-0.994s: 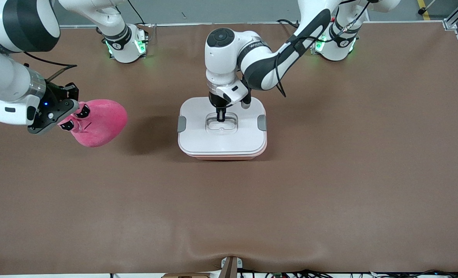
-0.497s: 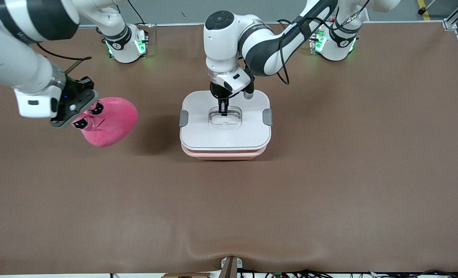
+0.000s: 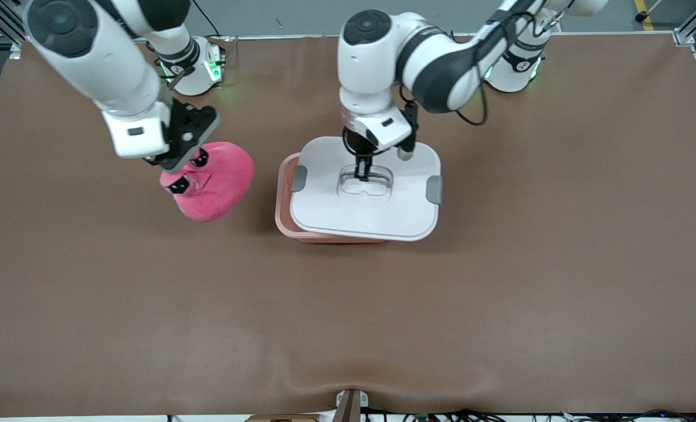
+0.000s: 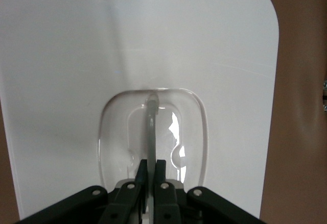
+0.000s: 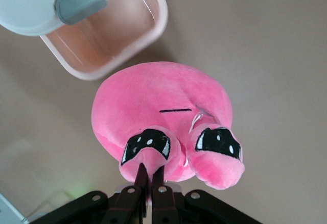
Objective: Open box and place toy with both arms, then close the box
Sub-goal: 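Lift the lid off with the left gripper while the right gripper carries the plush, then release the plush into the pink box with the right gripper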
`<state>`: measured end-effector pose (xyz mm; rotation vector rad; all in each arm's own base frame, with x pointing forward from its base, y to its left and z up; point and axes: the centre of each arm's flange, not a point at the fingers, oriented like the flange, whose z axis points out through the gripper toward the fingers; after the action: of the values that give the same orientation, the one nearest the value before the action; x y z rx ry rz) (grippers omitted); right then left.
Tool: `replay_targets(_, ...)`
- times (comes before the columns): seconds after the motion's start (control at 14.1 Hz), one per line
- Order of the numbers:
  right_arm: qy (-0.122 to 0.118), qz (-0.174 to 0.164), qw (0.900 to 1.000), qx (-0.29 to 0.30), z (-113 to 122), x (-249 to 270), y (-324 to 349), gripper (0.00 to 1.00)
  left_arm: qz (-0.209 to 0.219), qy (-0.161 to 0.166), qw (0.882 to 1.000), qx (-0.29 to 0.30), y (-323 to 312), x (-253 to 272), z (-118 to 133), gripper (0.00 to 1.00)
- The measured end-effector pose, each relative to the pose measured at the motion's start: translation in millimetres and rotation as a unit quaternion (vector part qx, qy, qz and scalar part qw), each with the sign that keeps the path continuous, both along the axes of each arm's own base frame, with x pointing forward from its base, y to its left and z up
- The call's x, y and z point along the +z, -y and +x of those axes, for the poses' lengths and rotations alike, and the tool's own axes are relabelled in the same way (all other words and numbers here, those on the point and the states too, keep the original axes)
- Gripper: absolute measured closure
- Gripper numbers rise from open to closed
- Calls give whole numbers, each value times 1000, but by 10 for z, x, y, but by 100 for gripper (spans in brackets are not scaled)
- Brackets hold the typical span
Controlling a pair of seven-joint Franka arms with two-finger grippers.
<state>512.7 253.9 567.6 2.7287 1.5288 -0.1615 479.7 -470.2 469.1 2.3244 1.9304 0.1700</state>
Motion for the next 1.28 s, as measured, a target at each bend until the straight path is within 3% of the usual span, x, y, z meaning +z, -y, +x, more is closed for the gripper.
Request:
replay_targets(0.28, 35, 18, 997, 70, -221, -79, -752, 94, 25, -31, 998, -51, -419, 180, 178, 93)
replay_targets(0.57, 77, 13, 980, 181, -490, -245, -1462, 94, 31, -65, 992, -104, -1120, 148, 632, 93)
replay_targets(0.78, 76, 10, 970, 232, -518, -373, -1606, 94, 33, -87, 986, -139, -1748, 94, 966, 93)
replay_targets(0.99, 71, 7, 955, 287, -450, -466, -1598, 94, 39, -103, 979, -173, -2103, 51, 1101, 93)
replay_targets(1.28, 67, 7, 947, 315, -479, -499, -1651, 94, 38, -113, 970, -211, -2524, -8, 1270, 93)
